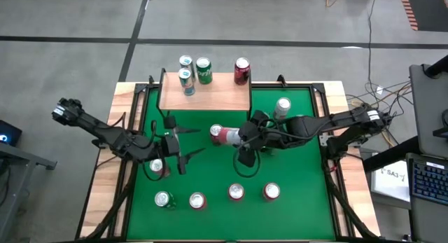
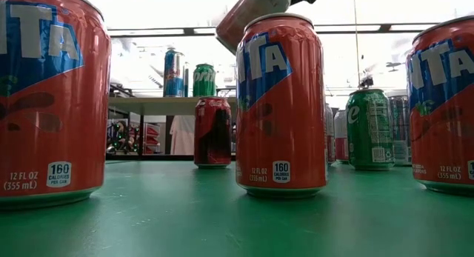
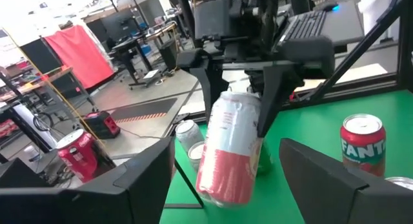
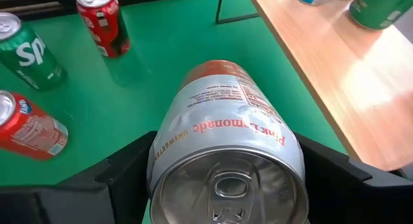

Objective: Place canned beverage on shelf
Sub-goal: Put the white and red can on the shelf

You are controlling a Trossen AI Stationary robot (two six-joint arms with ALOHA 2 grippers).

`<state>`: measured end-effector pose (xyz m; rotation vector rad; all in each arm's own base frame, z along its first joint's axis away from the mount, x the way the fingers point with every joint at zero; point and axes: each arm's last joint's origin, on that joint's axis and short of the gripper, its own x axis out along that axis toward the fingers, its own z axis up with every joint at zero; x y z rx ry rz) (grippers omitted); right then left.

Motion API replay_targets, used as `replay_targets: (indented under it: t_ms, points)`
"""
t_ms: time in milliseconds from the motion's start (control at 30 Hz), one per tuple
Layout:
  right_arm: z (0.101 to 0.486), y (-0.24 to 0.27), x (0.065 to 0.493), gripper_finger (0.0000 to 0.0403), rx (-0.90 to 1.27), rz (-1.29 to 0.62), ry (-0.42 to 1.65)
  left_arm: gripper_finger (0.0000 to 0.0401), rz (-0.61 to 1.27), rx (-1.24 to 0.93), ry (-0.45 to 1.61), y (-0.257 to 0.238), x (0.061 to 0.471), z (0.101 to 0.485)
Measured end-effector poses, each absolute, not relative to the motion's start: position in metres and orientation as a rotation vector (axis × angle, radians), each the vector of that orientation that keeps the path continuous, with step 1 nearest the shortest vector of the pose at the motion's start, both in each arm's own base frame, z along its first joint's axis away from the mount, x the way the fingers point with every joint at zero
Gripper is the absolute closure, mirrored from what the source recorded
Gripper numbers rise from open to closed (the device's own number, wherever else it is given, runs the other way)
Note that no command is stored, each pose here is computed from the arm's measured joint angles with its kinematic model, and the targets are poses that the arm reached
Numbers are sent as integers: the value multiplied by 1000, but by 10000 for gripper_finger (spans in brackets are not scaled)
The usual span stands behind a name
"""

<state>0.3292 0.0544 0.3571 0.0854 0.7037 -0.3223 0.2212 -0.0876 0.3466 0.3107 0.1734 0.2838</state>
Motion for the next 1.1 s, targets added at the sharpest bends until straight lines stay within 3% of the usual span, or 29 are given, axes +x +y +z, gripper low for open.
replay_targets:
  t_ms: [367,1100]
  points:
    - [369,56,337,110,48,-282,589,77,308,410,253,-82,233,333]
    - [360,47,356,110,29,-298,551,75,440,528,418,-67,291,303]
